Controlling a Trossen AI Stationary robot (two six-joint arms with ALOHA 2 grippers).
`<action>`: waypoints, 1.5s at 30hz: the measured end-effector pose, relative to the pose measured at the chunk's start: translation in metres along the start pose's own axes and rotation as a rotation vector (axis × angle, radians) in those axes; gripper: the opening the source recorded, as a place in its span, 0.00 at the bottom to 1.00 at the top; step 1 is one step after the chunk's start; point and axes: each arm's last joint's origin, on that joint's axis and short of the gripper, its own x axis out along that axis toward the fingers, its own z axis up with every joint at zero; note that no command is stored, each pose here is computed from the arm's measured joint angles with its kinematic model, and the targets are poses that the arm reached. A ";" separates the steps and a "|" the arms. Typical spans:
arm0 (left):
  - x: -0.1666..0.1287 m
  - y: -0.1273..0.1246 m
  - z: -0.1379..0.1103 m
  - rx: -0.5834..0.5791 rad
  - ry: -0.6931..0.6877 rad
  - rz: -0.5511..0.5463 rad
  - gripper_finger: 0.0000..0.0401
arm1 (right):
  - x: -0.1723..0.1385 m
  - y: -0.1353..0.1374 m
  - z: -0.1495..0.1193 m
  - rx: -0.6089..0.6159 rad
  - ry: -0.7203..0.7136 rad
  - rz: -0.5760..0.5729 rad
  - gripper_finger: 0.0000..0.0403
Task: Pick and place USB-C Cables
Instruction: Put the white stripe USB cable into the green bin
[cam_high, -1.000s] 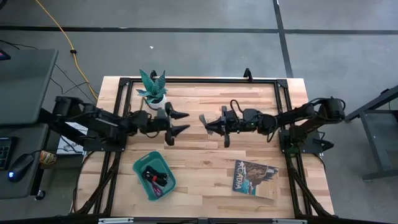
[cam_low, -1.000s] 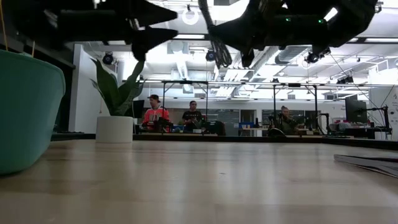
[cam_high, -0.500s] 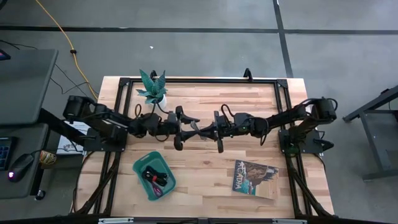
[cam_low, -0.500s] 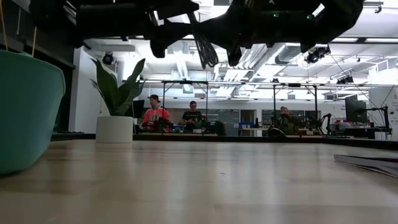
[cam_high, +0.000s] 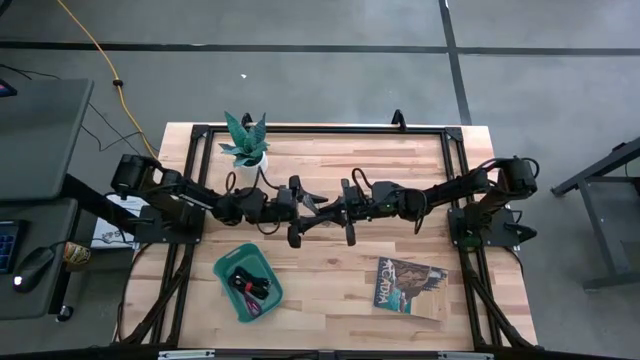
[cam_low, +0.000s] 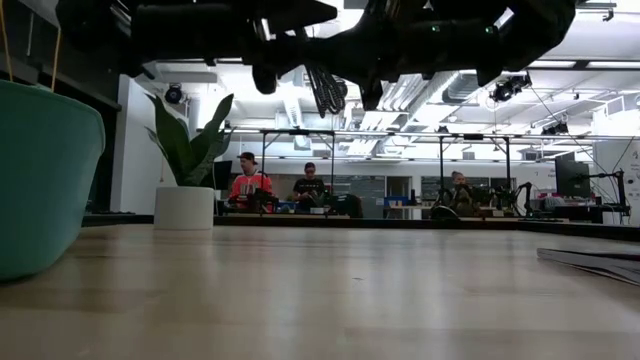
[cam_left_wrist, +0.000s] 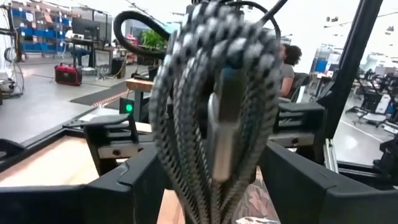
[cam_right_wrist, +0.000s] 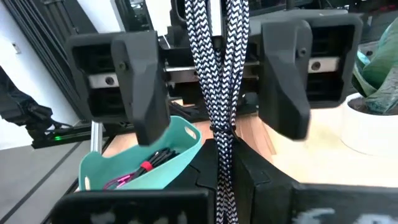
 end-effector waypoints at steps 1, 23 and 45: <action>0.000 0.000 0.000 0.000 -0.003 0.001 0.55 | 0.000 0.000 0.000 0.000 0.003 -0.001 0.01; 0.000 0.000 -0.001 0.002 0.011 0.015 0.01 | 0.000 0.000 -0.001 0.001 0.015 -0.005 0.12; -0.008 0.002 0.007 0.041 0.093 0.029 0.00 | -0.018 -0.006 0.011 -0.039 0.134 -0.070 0.59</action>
